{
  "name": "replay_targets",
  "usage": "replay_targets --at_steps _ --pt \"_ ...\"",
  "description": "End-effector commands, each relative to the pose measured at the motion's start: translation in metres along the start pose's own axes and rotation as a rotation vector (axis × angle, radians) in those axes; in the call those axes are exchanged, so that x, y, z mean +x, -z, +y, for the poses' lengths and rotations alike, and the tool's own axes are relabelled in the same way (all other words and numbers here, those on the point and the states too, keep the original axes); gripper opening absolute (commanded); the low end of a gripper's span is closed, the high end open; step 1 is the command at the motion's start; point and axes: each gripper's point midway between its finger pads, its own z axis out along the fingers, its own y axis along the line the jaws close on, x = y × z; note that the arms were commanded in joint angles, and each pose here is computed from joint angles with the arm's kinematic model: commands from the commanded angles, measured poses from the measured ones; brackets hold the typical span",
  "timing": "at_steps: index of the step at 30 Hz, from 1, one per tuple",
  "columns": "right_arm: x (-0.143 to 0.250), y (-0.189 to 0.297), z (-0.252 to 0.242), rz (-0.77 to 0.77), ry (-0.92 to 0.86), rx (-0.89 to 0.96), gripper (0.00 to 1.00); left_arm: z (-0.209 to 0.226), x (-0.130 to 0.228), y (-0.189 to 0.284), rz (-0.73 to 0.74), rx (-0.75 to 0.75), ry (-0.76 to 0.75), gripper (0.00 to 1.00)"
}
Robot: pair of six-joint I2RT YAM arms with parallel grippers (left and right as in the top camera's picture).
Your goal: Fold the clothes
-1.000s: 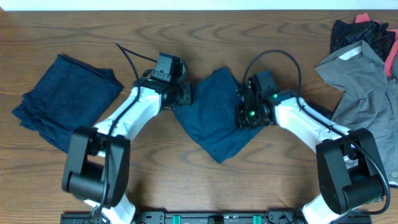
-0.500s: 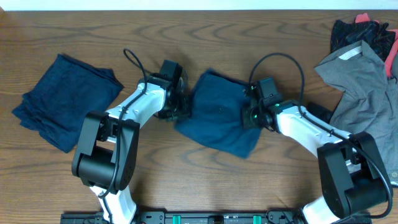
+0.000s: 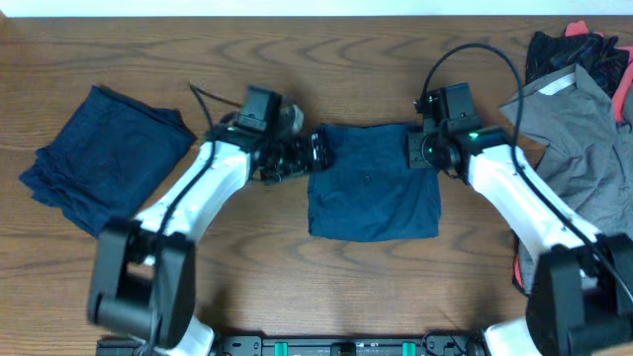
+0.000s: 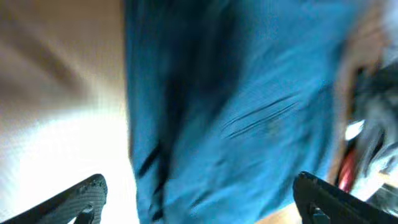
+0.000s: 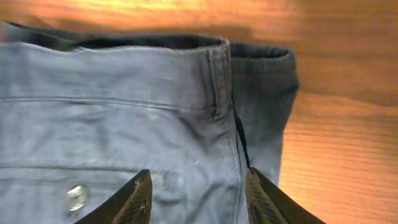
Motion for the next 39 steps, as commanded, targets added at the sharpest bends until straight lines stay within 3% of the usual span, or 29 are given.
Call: replay_targets --at_steps 1,15,20,24,26,27,28,34,39 --pt "-0.004 0.015 0.014 -0.018 0.036 -0.033 0.48 -0.001 -0.022 0.007 -0.097 -0.018 -0.049 0.98" --pt "0.016 0.015 0.012 0.059 0.035 -0.02 0.49 0.043 -0.02 -0.07 -0.018 -0.05 -0.01 0.98" --pt "0.017 0.015 0.011 0.067 0.035 -0.019 0.48 0.021 -0.007 -0.099 0.037 0.082 -0.052 0.98" --pt "0.019 0.015 0.011 0.074 0.034 -0.017 0.47 0.009 0.006 -0.114 0.069 0.106 -0.085 0.67" --pt "0.021 0.015 0.011 0.081 0.034 -0.016 0.46 0.004 0.008 -0.116 0.07 0.114 -0.102 0.36" --pt "0.021 0.015 0.01 0.084 0.033 -0.015 0.46 0.0 0.007 -0.117 0.062 0.121 -0.112 0.25" --pt "0.022 0.015 0.01 0.086 0.034 -0.015 0.46 -0.001 0.005 -0.117 0.054 0.126 -0.118 0.06" --pt "0.026 0.016 0.008 0.101 0.032 -0.007 0.45 -0.006 -0.027 -0.085 -0.041 0.142 -0.121 0.06" --pt "0.028 0.016 0.006 0.11 0.031 0.006 0.44 0.015 -0.081 -0.005 -0.24 0.092 -0.063 0.06"
